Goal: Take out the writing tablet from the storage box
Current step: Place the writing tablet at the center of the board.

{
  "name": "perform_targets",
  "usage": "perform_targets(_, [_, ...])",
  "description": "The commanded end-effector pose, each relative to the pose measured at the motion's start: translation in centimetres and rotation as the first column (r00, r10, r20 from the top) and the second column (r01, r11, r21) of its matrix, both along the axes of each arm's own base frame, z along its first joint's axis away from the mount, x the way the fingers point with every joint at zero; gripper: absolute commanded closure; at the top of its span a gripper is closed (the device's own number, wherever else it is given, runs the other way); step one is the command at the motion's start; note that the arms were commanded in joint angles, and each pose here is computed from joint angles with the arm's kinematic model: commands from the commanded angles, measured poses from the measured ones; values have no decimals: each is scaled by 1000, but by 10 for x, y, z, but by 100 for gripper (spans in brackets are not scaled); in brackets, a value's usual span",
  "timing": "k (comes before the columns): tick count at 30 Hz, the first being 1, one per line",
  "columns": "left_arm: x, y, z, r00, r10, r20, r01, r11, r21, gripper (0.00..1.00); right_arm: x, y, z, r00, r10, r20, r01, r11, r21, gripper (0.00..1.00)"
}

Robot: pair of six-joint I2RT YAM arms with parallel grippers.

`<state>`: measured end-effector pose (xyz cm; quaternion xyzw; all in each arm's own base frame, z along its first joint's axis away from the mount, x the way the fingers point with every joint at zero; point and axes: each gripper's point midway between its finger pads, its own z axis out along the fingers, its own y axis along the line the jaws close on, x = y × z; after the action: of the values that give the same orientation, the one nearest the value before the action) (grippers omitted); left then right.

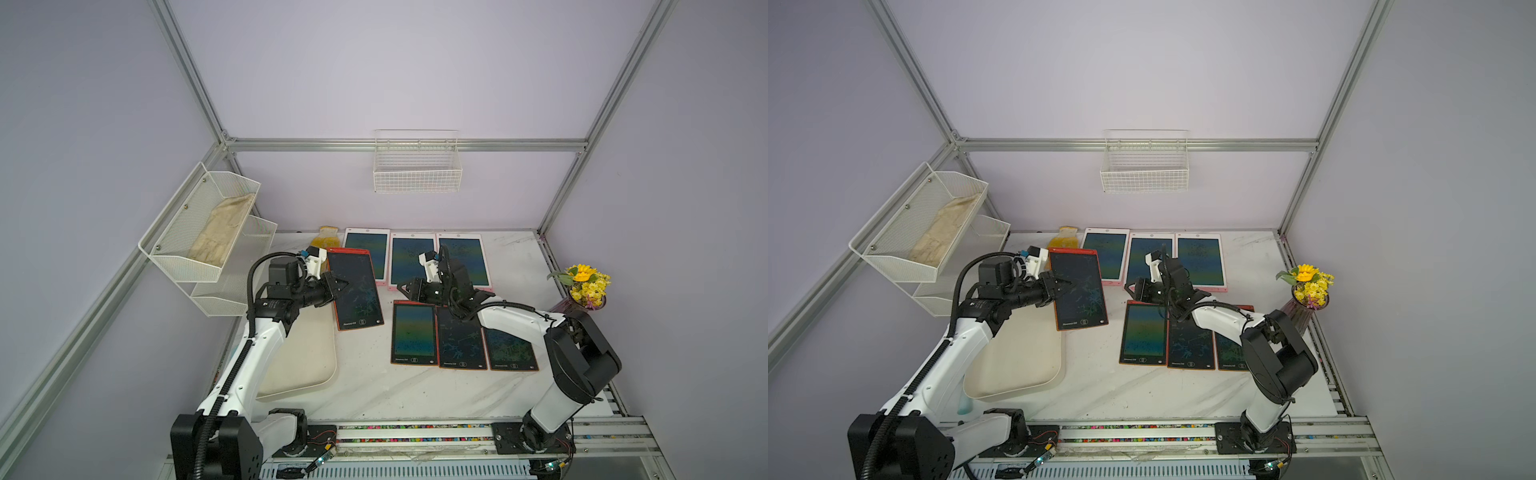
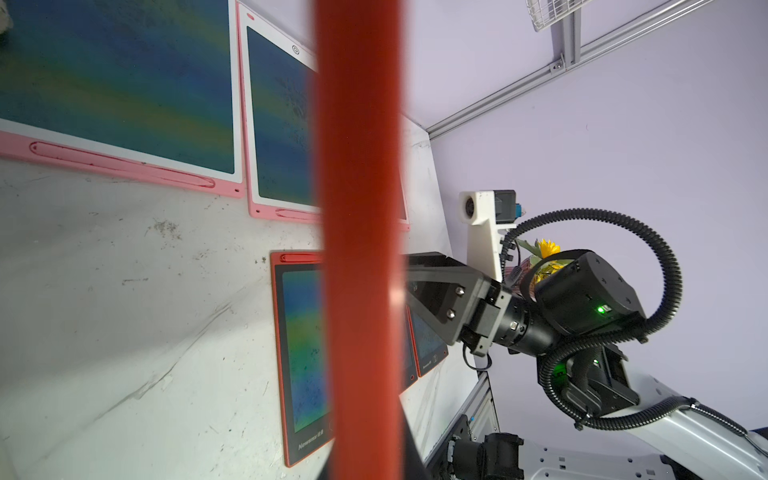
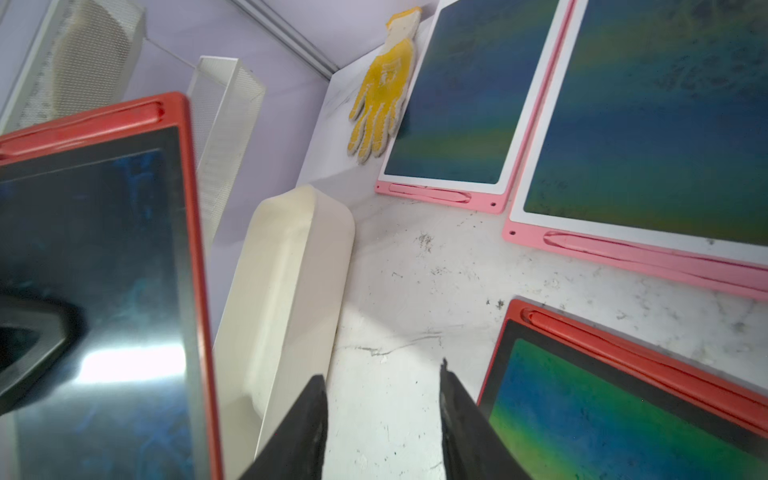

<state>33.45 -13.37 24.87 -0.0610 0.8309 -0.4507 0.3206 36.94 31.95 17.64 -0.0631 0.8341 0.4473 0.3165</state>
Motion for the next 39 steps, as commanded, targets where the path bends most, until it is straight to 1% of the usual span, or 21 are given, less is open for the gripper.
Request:
perform_targets(1, [9, -16, 1, 998, -19, 62, 22, 999, -49, 93, -17, 2, 17, 990, 119, 69, -121, 992, 29, 53])
perform_targets(4, [13, -28, -12, 998, -44, 49, 47, 998, -49, 93, -19, -4, 19, 989, 128, 74, -132, 991, 40, 52])
perform_targets(8, [16, -37, -24, 996, -82, 35, 85, 994, -72, 92, -23, -7, 21, 985, 156, 77, -162, 983, 85, 51])
perform_targets(15, [15, -50, -29, 988, -147, 56, 153, 981, -124, 91, -27, -6, 20, 982, 173, 72, -181, 978, 108, 50])
perform_targets(21, [12, -70, -30, 973, -221, 70, 229, 965, -128, 88, -29, -7, 19, 983, 169, 64, -176, 978, 112, 50])
perform_targets(23, [12, -75, -33, 970, -235, 62, 241, 962, -130, 88, -29, -7, 20, 983, 172, 70, -179, 977, 115, 50])
perform_targets(25, [14, -79, -44, 968, -250, 28, 251, 958, -141, 88, -28, -8, 18, 983, 169, 67, -175, 978, 113, 50])
perform_targets(33, [11, -84, -40, 959, -279, 40, 282, 946, -160, 89, -29, -10, 18, 985, 155, 70, -162, 981, 105, 51])
perform_targets(37, [11, -81, -40, 961, -274, 33, 276, 954, -116, 90, -31, -15, 18, 988, 138, 69, -145, 985, 98, 51])
perform_targets(39, [10, -83, -35, 955, -292, 42, 295, 947, -127, 90, -31, -15, 15, 988, 143, 63, -148, 984, 97, 51])
